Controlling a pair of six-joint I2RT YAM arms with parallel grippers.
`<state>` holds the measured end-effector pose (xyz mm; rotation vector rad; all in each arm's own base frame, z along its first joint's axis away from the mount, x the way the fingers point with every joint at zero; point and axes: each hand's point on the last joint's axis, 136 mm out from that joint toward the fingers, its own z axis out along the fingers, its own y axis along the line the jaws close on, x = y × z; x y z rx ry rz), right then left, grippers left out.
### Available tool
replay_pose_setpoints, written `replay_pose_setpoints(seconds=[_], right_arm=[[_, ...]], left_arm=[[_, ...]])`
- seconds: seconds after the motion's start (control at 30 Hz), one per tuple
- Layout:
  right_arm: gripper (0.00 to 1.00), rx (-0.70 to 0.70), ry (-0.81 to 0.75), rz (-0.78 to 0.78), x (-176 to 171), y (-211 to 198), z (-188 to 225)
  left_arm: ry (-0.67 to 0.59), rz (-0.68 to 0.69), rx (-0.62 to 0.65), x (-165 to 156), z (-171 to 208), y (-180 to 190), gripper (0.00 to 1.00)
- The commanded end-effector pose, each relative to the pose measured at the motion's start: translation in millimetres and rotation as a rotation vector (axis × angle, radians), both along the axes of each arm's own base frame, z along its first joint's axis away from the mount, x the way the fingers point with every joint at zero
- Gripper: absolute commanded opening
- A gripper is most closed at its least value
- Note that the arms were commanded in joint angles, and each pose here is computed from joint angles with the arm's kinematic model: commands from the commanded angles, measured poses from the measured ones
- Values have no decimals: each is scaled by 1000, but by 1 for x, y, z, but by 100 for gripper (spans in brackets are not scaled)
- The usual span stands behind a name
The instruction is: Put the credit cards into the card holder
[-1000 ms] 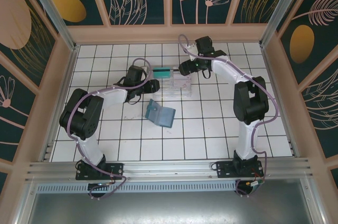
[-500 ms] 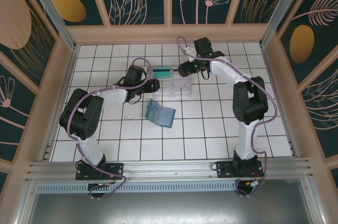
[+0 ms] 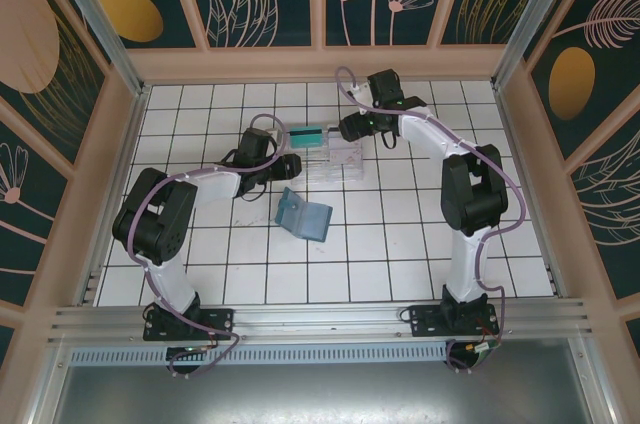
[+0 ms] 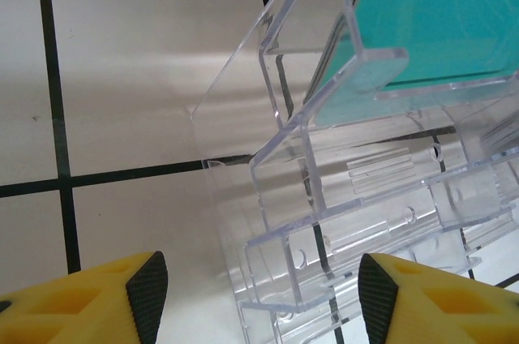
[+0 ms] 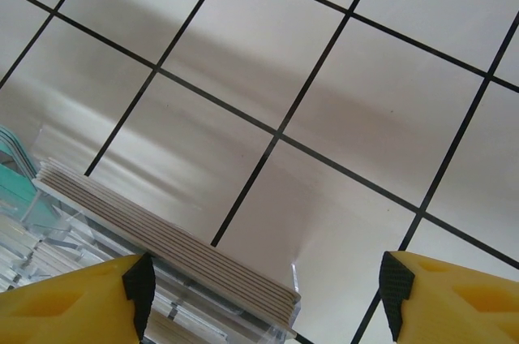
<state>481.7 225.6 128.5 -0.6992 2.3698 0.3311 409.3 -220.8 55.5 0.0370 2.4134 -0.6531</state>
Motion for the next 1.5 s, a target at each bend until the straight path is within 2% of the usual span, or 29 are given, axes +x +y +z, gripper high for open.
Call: replay_pose_setpoints(seconds=[0.0, 0.17, 0.37, 0.57, 0.73, 0.87, 1.03, 1.07, 1.47], right_arm=[[72, 49, -64, -21, 13, 1, 26], [65, 65, -61, -17, 12, 1, 26], [52, 92, -53, -15, 11, -2, 27], [44, 105, -48, -9, 10, -3, 29], [32, 114, -39, 6, 9, -1, 29], [34, 115, -34, 17, 7, 0, 29], [62, 102, -40, 25, 4, -3, 29], [65, 104, -38, 33, 3, -2, 29], [68, 94, 48, 64, 1, 4, 1]], left_arm=[[-8, -1, -26, 0, 3, -1, 66], [-12, -1, -30, 1, 5, -1, 66], [-14, -2, -32, 1, 6, -2, 65], [-15, -3, -32, 1, 6, -2, 65], [-17, -3, -35, 1, 7, -2, 65], [-20, -3, -34, 2, 8, -2, 65], [-20, -6, -28, 5, 8, -3, 65], [-16, -7, -24, 6, 6, -3, 65], [-8, -12, -2, 14, -3, -6, 65]])
